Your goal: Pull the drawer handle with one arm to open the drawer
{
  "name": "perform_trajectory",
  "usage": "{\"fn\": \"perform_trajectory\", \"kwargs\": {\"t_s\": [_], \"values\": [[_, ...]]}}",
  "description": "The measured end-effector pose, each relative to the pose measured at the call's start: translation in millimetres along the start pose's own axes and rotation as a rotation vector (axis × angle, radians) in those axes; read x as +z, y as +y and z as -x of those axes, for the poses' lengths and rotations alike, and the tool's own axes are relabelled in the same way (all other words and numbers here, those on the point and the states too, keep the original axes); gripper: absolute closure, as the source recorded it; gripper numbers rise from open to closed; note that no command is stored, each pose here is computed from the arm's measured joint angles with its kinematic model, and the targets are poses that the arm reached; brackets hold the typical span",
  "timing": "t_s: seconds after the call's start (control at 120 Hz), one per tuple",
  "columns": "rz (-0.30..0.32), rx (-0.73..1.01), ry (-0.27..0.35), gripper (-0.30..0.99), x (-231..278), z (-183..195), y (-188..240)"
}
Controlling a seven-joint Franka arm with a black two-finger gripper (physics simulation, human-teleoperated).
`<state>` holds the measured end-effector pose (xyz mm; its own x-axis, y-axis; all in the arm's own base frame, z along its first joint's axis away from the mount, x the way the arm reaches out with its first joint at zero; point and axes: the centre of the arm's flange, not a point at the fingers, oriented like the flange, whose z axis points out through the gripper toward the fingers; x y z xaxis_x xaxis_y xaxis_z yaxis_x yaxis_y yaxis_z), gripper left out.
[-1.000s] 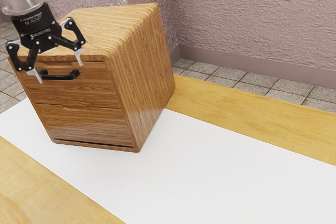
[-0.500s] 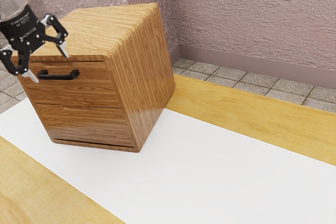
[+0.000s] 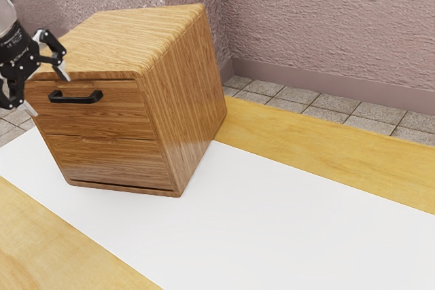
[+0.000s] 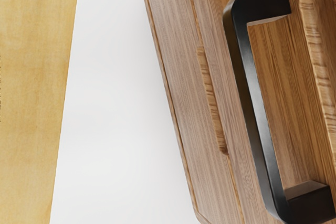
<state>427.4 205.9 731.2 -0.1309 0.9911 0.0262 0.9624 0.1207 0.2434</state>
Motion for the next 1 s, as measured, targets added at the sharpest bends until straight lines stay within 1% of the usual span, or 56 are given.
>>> {"fn": "perform_trajectory", "kwargs": {"t_s": [0.192,0.467,0.75,1.0], "values": [[0.003,-0.054,0.017,0.00,8.9,-17.8,-2.5],[0.036,-0.077,0.031,0.05,22.1,-19.1,4.9],[0.044,-0.109,0.037,0.14,35.7,-28.2,3.4],[0.061,-0.122,0.041,0.18,36.3,-31.0,4.1]]}}
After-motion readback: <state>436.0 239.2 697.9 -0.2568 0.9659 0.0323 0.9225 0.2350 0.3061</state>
